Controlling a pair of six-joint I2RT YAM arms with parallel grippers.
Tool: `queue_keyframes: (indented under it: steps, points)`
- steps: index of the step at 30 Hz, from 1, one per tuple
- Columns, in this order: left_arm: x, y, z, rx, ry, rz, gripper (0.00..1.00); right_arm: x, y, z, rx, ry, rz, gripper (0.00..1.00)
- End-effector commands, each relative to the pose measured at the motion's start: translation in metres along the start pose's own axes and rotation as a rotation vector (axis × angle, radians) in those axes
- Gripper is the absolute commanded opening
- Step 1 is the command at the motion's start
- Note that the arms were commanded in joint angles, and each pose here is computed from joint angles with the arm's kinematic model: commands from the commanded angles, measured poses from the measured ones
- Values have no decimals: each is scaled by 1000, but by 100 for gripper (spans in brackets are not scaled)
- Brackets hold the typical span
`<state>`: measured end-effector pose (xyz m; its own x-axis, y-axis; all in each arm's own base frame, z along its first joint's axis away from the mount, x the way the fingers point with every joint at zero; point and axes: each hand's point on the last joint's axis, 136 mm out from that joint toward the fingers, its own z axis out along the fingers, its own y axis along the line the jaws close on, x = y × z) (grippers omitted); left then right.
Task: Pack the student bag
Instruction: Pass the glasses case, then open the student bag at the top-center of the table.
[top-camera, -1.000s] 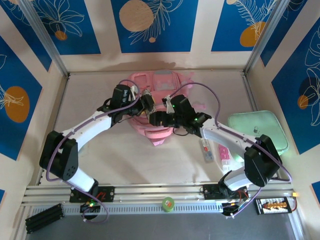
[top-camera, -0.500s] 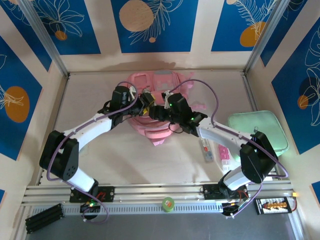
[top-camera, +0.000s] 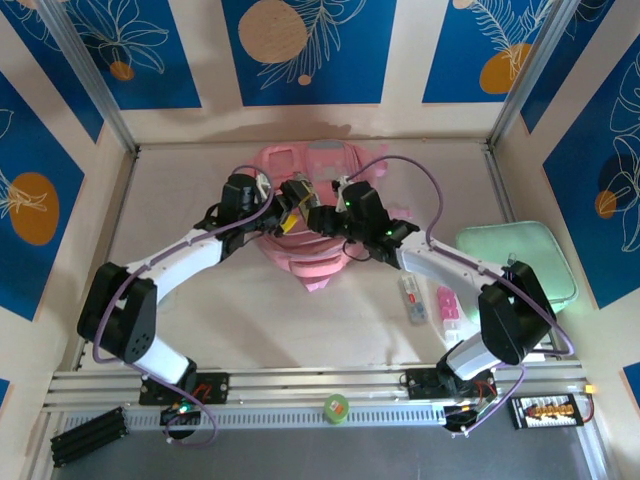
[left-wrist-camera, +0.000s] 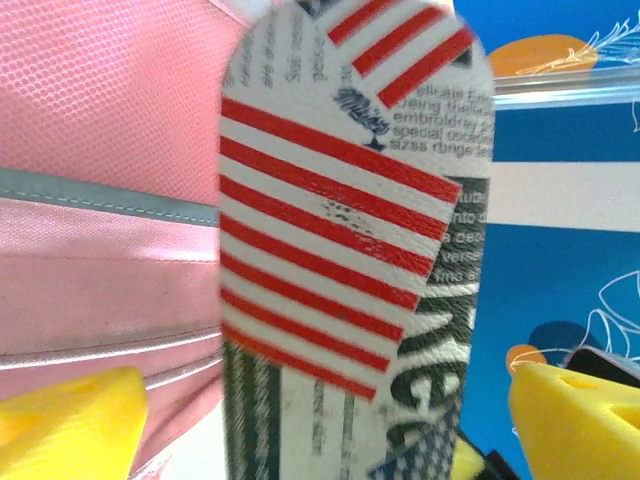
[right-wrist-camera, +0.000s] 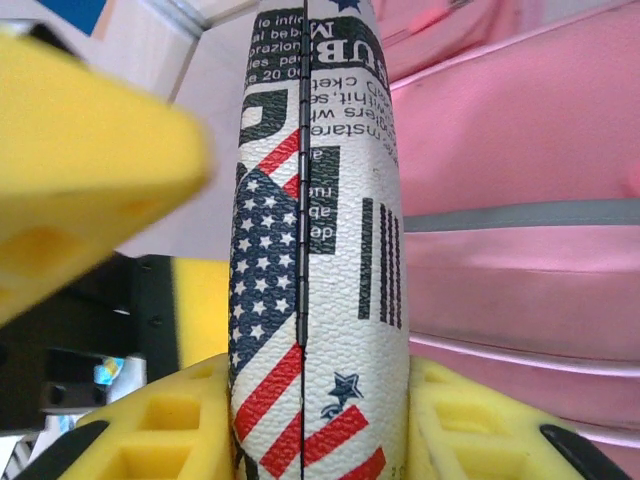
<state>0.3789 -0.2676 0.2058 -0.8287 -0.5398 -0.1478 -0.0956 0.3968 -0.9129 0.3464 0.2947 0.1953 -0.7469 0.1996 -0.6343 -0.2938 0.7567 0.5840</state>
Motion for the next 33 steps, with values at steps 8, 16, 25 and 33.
queue_keyframes:
  steps: [8, 16, 25, 33]
  points:
    - [-12, 13, -17, -232, 18, 586, 100, -22, -58, -65, 48, -84, 166, 28]
    - [-7, 43, 1, -361, 172, 985, 100, -30, -96, -99, 111, -137, 275, 27]
    - [3, 57, 28, -417, 297, 1396, 90, -28, -110, -106, 119, -143, 353, 27]
    - [17, 89, 45, -492, 558, 1681, 83, -28, -106, -110, 109, -143, 351, 27]
